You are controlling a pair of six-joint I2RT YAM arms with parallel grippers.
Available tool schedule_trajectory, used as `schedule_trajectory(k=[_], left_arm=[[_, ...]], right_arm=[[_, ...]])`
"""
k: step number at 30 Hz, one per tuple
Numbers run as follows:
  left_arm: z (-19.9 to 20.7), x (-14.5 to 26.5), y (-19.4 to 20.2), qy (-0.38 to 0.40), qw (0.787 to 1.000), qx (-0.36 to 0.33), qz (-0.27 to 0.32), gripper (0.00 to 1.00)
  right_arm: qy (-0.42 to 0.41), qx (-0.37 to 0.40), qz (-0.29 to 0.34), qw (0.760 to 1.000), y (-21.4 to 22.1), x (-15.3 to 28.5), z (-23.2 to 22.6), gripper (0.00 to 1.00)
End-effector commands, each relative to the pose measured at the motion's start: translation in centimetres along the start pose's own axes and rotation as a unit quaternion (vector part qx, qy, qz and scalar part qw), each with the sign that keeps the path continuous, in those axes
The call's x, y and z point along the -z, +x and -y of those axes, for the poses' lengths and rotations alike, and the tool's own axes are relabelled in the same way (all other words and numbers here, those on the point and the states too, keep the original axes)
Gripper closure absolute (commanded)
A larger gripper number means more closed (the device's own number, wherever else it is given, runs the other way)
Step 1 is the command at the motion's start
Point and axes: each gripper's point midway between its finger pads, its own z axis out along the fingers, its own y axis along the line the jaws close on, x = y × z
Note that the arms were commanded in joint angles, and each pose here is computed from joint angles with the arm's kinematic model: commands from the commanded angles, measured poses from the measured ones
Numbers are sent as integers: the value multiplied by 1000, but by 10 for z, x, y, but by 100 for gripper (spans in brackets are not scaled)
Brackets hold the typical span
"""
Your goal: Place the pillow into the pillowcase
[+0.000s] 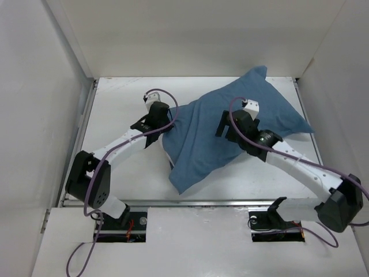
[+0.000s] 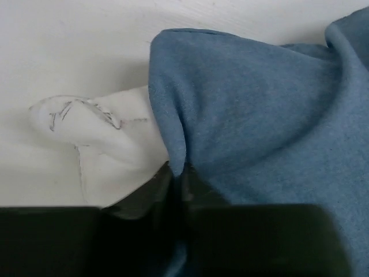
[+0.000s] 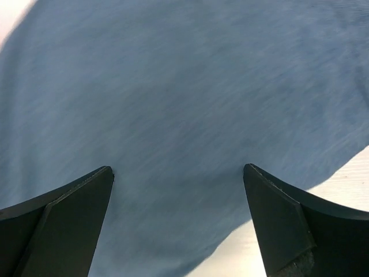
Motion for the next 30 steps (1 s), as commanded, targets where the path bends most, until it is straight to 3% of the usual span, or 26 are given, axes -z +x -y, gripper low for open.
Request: schedule_trajectory(k=[1, 4, 8, 10, 14, 15, 18, 20, 24, 25, 27, 28, 30], left_arm=[[33, 4, -8, 74, 997, -25, -9, 100], [15, 9, 28, 59, 997, -33, -49, 100], [14, 61, 77, 120, 989, -29, -86, 100], [28, 95, 90, 175, 979, -26, -101, 100], [32, 129, 107, 203, 971, -37, -121, 100], [30, 133, 108, 200, 971, -36, -122, 96], [19, 144, 91, 159, 983, -30, -92, 32], [-12, 142, 75, 82, 995, -15, -52, 0], [-49, 144, 52, -8, 999, 47, -13, 0], [-54, 142, 55, -20, 998, 55, -14, 0], [-56, 138, 68, -7, 998, 57, -26, 0], [-58, 134, 76, -5, 998, 56, -34, 0], [-52, 130, 87, 24, 997, 62, -44, 3]], right_arm=[[-11, -36, -21, 999, -6, -30, 2, 0], [29, -29, -8, 999, -21, -61, 15, 0], [64, -15, 16, 998, -51, -88, 29, 0], [86, -20, 40, 995, -74, -97, 44, 0], [94, 39, 46, 994, -94, -98, 51, 0], [90, 44, 54, 993, -102, -89, 50, 0], [40, 76, 65, 994, -98, -49, 24, 0], [-1, 98, 85, 992, -100, -6, 11, 0], [-143, 173, 48, 973, -50, 63, -33, 0], [-220, 199, 8, 955, -17, 83, -57, 0], [-295, 221, -36, 929, 18, 106, -74, 2], [-356, 243, -74, 899, 49, 128, -90, 2], [-381, 270, -123, 876, 94, 133, -92, 2]])
